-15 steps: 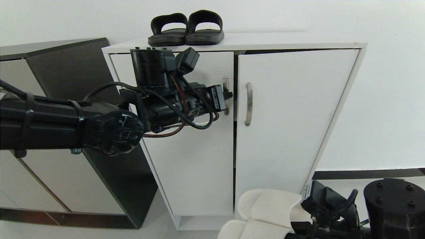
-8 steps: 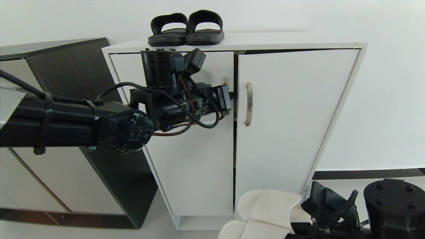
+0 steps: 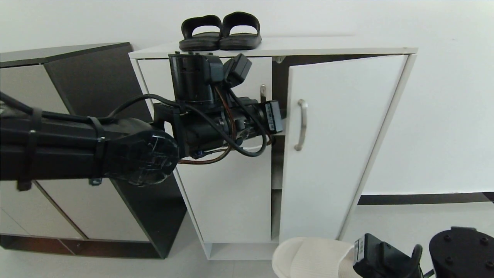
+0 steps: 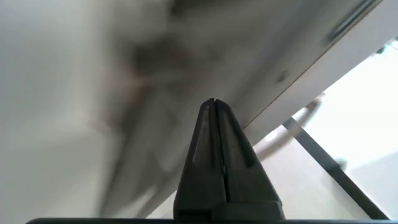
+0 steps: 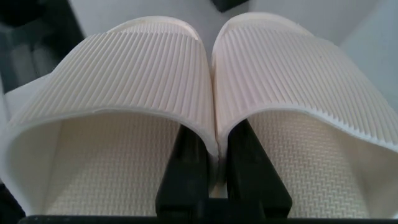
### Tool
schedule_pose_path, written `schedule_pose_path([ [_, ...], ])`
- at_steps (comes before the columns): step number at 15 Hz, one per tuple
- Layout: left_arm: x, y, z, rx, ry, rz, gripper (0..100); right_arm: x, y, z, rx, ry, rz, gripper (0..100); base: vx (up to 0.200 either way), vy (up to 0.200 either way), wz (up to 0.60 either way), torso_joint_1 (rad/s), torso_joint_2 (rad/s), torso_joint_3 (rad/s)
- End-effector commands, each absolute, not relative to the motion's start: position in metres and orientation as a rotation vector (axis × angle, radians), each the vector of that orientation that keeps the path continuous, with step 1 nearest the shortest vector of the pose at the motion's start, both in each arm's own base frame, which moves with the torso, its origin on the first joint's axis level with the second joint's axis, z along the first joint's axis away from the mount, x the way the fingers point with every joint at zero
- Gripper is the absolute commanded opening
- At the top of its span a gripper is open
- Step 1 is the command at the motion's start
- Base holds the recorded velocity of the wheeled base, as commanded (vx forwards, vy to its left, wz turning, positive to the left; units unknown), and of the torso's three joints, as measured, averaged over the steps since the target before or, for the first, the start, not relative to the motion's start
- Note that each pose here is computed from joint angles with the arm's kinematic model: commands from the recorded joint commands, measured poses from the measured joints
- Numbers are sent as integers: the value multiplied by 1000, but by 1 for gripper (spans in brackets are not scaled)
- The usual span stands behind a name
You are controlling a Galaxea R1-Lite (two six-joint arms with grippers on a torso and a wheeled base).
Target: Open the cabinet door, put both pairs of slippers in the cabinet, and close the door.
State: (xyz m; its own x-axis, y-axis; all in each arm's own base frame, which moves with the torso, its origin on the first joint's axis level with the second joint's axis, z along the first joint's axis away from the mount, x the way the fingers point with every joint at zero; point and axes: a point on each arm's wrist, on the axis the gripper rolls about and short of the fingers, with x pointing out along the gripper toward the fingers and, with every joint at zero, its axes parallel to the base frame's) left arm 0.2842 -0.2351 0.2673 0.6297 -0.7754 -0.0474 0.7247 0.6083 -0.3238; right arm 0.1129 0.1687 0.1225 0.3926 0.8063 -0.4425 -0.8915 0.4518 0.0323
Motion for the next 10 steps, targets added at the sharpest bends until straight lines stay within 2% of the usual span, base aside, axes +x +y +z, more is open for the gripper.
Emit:
schedule_pose_path([
  [1, 256, -241, 281, -290, 175, -939, 0, 91, 164, 124, -234, 408, 1171, 0, -200, 0, 0, -2, -2, 2],
  [4, 249, -246, 280, -283, 178, -951, 0, 85, 164, 126, -235, 396, 1196, 0, -200, 0, 0, 2, 2, 4],
  [6, 255, -238, 280, -282, 167, -896, 0, 101, 172, 128, -208, 406, 1131, 0, -200, 0, 0, -2, 5, 0],
  [9, 244, -192, 288, -212, 93, -703, 0, 150, 183, 127, -180, 420, 849, 0, 0, 0, 0, 0, 0, 0],
  [10, 226, -166, 287, -195, 82, -571, 0, 169, 193, 136, -81, 399, 740, 0, 0, 0, 0, 0, 0, 0],
])
